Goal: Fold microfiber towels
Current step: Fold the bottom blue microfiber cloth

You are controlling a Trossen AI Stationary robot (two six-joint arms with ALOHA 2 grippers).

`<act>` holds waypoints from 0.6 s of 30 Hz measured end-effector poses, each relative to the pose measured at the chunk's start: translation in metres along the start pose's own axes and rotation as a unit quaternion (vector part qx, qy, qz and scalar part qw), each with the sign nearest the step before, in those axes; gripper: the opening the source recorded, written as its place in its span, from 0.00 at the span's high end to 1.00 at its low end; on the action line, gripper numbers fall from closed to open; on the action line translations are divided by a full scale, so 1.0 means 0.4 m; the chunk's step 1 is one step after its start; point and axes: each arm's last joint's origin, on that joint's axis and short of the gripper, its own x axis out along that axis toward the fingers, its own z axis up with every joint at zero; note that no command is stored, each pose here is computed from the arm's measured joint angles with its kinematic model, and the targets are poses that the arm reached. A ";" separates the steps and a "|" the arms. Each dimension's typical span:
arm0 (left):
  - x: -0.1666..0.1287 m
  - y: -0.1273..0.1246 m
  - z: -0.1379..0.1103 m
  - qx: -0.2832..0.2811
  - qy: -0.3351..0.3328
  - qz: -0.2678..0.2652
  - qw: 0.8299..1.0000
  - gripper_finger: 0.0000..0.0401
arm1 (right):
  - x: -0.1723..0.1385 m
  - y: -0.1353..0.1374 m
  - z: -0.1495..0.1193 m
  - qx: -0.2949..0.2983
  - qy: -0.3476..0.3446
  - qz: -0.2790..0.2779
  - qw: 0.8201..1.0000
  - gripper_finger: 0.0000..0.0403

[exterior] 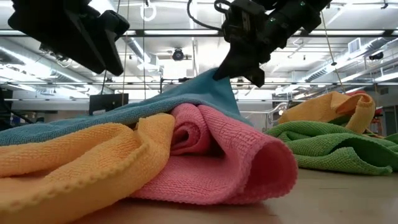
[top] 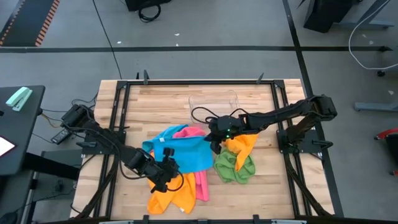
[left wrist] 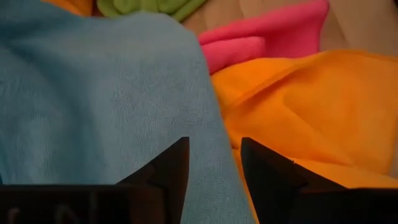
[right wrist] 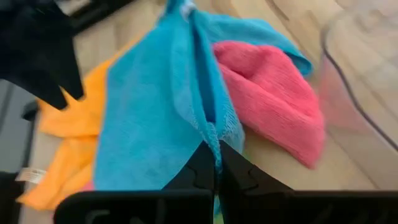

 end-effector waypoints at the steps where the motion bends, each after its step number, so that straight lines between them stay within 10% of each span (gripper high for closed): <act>1: 0.000 -0.001 0.002 0.006 -0.003 -0.001 1.000 0.61 | 0.002 0.005 0.002 0.001 -0.008 0.007 1.000 0.98; 18: -0.075 -0.016 -0.025 0.025 0.030 -0.008 0.999 0.61 | 0.065 0.071 0.068 -0.003 0.010 0.012 1.000 0.98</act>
